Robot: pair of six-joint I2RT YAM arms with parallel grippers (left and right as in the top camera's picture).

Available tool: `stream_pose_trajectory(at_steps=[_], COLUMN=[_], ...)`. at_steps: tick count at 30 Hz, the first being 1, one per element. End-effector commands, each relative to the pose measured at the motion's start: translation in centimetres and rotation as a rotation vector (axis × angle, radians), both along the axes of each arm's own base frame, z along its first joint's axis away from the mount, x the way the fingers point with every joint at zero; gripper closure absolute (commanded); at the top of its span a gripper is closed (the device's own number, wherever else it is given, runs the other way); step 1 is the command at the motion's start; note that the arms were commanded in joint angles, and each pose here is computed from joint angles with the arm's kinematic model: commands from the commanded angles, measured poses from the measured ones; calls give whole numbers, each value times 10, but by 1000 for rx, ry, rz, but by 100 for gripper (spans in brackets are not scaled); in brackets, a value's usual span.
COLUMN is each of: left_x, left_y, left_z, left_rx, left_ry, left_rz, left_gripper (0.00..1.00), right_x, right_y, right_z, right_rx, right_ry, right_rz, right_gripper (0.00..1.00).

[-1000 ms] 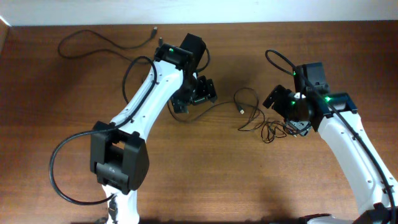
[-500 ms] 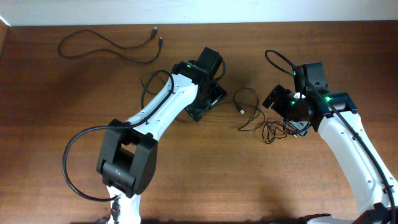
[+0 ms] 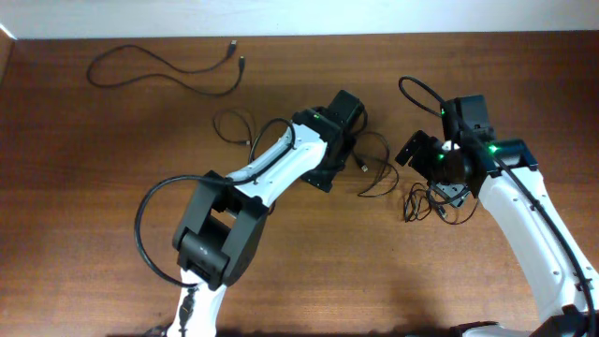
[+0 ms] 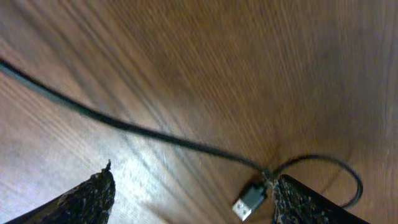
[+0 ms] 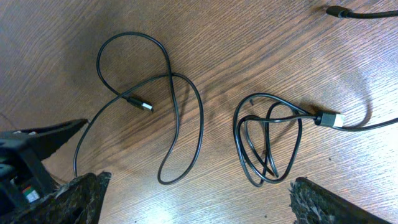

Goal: Untangle cables

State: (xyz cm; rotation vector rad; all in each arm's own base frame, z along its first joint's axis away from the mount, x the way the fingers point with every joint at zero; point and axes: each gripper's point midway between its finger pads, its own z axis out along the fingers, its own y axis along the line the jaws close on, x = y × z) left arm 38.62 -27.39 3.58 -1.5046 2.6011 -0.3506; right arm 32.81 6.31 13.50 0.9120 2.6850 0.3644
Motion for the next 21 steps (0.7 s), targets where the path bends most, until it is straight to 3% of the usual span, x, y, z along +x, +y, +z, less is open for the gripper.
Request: stream_pose_trajectory(at_steps=[1,7,10,11,12,15,21], left_x=[9,13,17,20,23,28,43], left_y=[16,21,18,17,16,13,4], left_z=[-13,-13,-10,-8,-4,8,93], left_rx=[86,116,156,177,187,195,192], left_ry=[-31,-53,-91,-109,-123,-159,-363], left_rz=[49,39,-151,-253,-308,-379,-542], left_gripper=[25,40,44,51,75,98,100], right_x=[-1,-2,-3,-3,-3,-4,-4], right_y=[3,3,3,3,3,2,2], right_z=[-1,-2,-2,-2,-2,-3,-3], right_rx=[6,5,5,5,5,4,5], right_ry=[6,12,17,17,17,22,21], right_rz=[2,2,1,1,2,1,2], right_gripper=[1,1,1,2,1,1,1])
